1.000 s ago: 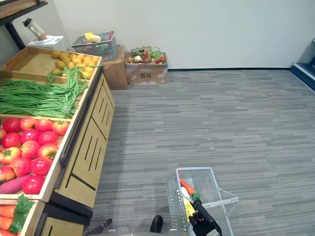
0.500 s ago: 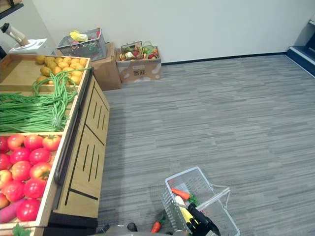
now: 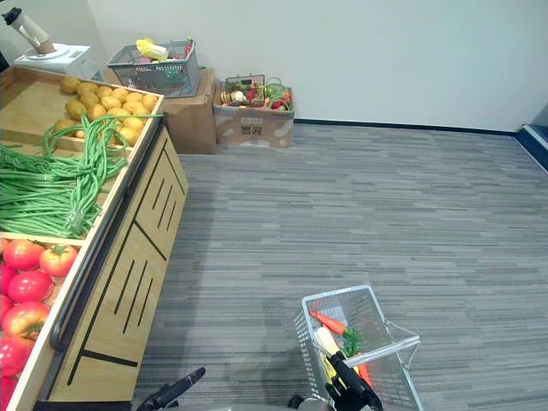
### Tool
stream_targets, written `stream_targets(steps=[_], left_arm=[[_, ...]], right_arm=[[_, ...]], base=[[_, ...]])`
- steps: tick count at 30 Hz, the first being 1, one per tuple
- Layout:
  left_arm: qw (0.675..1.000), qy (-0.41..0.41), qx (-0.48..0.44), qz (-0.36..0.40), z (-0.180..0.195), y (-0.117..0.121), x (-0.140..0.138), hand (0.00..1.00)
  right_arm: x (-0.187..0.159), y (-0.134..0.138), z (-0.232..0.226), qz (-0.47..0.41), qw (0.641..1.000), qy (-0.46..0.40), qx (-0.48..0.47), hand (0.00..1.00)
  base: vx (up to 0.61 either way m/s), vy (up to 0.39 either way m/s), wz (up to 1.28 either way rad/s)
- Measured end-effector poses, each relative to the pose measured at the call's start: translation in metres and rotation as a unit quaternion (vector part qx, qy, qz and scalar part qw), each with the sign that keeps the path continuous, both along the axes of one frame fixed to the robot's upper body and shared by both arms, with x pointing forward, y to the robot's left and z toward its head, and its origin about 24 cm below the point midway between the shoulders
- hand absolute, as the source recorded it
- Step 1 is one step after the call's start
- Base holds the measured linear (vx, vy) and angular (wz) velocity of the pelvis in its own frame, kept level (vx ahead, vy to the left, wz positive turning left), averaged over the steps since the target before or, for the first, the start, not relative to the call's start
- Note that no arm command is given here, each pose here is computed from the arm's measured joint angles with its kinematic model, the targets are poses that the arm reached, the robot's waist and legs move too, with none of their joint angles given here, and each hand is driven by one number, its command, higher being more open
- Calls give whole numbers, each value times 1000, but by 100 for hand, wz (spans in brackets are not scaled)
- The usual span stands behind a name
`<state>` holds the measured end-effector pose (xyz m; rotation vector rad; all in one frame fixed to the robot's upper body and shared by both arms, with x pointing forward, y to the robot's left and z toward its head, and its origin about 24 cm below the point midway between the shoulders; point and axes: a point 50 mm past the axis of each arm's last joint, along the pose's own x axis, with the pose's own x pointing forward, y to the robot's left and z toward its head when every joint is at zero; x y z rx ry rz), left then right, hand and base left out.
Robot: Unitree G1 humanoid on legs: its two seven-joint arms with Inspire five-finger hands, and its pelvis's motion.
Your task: Pick vegetable in the basket
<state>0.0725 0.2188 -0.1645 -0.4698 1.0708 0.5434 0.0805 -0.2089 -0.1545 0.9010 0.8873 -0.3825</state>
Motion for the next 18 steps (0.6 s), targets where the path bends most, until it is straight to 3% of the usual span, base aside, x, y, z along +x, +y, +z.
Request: stream_targets(steps=[5,12,18], left_arm=[[1000,-3,-7,-22,0,-2,2,100],[1000,3,-12,-2,-1,2,-4,100],[1000,-7,-6,3,0,3,-3,100]], right_arm=[[-5,-1,-1,-4,1000,8,1,0],[-8,6,-7,122,990,46,-46,0],[-1,8,-9,157,983,72,-66,0]], base=[[75,28,18],[22,6,14],[-47,-17,30]])
